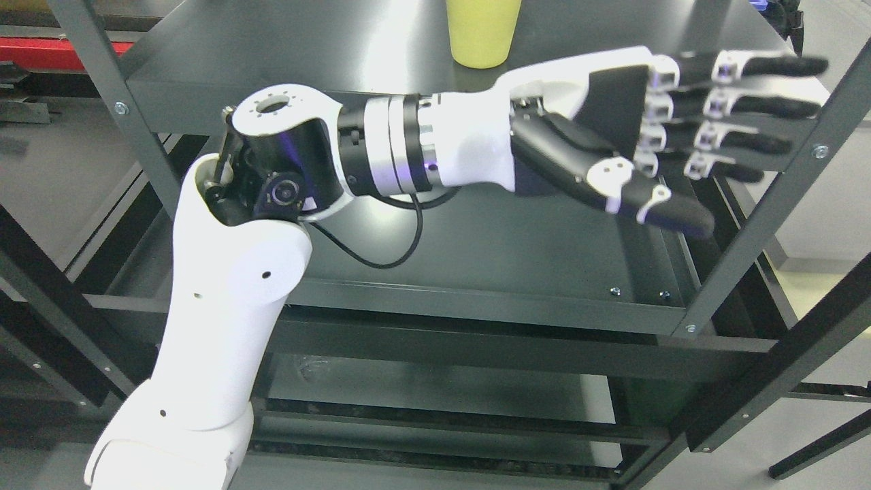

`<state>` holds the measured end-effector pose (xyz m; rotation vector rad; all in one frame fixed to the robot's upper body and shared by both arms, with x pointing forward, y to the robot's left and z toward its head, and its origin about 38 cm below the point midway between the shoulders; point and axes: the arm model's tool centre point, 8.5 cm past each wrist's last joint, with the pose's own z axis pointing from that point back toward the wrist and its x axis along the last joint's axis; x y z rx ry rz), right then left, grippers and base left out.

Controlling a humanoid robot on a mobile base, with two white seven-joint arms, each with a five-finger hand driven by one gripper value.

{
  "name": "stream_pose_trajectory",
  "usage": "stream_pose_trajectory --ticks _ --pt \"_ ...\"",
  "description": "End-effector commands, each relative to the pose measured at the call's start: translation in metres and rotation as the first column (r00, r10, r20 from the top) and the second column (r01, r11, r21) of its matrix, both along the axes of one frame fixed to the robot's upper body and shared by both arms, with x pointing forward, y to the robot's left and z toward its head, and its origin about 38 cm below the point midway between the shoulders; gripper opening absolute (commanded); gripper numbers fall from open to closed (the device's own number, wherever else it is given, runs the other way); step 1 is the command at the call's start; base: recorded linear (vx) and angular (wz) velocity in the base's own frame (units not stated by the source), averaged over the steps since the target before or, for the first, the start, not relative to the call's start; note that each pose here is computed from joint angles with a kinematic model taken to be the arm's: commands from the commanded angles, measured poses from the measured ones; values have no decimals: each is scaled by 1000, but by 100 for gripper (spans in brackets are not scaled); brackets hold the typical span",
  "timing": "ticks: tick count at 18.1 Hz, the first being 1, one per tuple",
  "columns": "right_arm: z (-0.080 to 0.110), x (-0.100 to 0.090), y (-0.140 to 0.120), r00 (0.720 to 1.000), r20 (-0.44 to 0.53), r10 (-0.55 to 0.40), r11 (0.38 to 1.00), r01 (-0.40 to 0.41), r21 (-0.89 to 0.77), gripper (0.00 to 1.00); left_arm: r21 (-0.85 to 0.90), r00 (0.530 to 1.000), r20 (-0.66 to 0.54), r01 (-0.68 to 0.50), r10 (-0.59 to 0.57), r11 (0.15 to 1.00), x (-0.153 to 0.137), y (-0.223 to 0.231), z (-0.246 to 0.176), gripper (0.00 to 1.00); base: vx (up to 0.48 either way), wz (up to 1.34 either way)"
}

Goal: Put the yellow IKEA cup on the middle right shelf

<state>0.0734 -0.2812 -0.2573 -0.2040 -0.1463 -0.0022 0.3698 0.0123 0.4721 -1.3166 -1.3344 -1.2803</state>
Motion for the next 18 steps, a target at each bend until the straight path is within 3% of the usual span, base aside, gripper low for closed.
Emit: stream_pose_trajectory --ticks 1,5,9,13,14,16,17,18 --pt "0 -9 -10 1000 -13 -8 1000 8 -11 99 203 984 -98 164 -147 965 -33 -47 -87 96 0 0" --pt "0 -9 -10 1000 -13 -8 1000 8 -11 100 246 969 -224 160 -104 956 -34 -50 -152 96 0 0" --pt "0 -9 -10 1000 -13 -8 1000 8 -11 99 233 959 -192 -160 207 959 19 -19 -203 99 0 0" --pt "0 -9 -10 1000 -13 -8 1000 8 -11 99 98 867 -14 -494 498 864 65 40 -230 99 0 0" --pt "0 -9 -10 1000 -13 -8 1000 8 -11 99 51 817 7 -576 577 816 74 57 -234 99 0 0" --pt "0 -9 -10 1000 -13 -8 1000 8 -11 99 6 663 10 -748 748 663 92 93 -238 99 0 0" --pt "0 -9 -10 1000 -13 -8 1000 8 -11 99 4 580 9 -815 815 580 97 110 -242 99 0 0" --pt "0 -9 -10 1000 -13 -8 1000 8 -11 99 -3 459 8 -888 888 459 104 134 -244 99 0 0"
